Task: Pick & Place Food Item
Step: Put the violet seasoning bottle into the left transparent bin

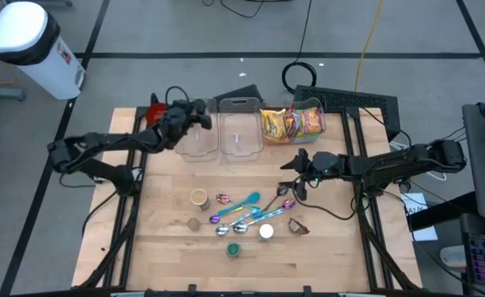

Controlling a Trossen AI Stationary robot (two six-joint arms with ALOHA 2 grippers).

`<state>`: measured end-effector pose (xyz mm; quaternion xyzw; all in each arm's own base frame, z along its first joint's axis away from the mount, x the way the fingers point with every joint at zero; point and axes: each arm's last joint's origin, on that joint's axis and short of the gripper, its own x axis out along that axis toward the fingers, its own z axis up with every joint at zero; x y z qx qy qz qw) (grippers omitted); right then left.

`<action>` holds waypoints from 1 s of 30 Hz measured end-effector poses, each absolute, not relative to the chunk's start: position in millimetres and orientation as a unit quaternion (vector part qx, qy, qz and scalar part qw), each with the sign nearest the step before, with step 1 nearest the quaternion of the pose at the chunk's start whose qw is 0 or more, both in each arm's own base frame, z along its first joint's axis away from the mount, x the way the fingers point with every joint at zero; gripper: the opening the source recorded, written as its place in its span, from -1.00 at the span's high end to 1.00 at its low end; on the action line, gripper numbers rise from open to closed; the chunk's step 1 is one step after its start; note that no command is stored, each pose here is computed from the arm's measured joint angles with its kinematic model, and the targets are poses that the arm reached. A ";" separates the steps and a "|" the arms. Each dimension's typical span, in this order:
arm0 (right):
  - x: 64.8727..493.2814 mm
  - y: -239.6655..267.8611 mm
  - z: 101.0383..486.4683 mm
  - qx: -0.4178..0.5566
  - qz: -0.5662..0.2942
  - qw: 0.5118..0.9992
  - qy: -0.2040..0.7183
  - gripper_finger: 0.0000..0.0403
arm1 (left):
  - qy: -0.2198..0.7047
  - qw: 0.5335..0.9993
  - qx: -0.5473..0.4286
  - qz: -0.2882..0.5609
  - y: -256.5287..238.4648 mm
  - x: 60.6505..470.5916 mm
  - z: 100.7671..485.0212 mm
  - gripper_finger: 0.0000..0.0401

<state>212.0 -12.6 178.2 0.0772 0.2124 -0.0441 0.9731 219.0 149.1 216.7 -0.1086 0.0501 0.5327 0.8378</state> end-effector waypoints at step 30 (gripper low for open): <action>212.1 -12.7 178.3 0.075 -0.046 0.973 0.212 -0.41 | 0.106 0.831 -0.114 0.534 200.2 252.1 146.9 -0.08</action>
